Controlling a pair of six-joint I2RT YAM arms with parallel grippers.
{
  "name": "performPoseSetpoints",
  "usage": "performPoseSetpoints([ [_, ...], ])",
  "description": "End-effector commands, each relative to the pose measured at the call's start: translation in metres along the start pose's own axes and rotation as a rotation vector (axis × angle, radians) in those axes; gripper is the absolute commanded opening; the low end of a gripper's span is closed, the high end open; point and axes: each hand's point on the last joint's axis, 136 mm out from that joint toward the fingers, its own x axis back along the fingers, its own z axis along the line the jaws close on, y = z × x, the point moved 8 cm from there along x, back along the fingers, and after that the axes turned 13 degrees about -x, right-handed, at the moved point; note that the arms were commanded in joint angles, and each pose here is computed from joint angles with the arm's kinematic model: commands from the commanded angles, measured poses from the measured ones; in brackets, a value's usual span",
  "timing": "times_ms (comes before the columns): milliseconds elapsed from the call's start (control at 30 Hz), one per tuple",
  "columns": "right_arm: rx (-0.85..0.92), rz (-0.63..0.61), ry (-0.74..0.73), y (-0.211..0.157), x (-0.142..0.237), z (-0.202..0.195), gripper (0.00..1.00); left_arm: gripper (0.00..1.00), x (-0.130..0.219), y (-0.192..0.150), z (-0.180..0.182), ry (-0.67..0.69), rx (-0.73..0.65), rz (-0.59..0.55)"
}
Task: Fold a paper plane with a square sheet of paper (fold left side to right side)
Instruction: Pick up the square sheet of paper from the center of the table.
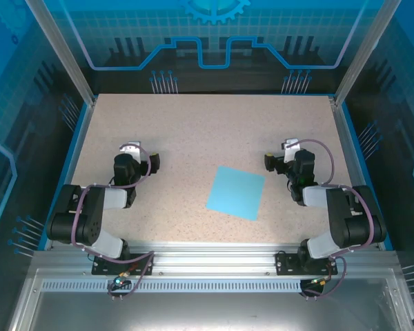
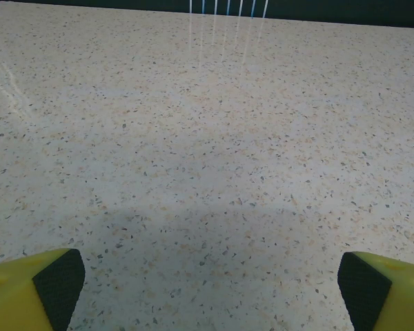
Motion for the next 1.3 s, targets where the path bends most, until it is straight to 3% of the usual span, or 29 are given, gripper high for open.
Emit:
performPoseSetpoints([
  [0,0.003,-0.018,-0.001,0.003,0.0,-0.005,1.0,0.98,-0.002,0.007,0.0,-0.022,0.005,-0.017],
  [533,-0.009,-0.014,0.015,0.003,0.0,-0.007,1.0,0.98,-0.002,0.007,0.001,-0.023,0.01,-0.02],
  [667,-0.017,-0.001,-0.006,0.011,0.0,-0.007,1.0,0.98,0.01,0.039,0.01,0.017,0.042,0.046],
  [733,-0.037,0.069,-0.027,0.027,0.004,-0.006,0.99,0.98,0.025,0.062,0.011,-0.009,0.101,0.059],
  [867,-0.085,0.176,0.038,0.048,0.019,0.014,1.0,0.98,0.051,0.089,-0.004,-0.152,0.245,0.123],
  [967,-0.086,0.21,0.053,0.051,0.035,0.036,1.0,0.98,0.065,0.091,-0.039,-0.287,0.265,0.218],
  [1267,-0.164,0.626,0.058,-0.001,0.083,0.087,1.0,0.98,0.103,0.06,-0.157,-0.711,0.305,0.482],
])
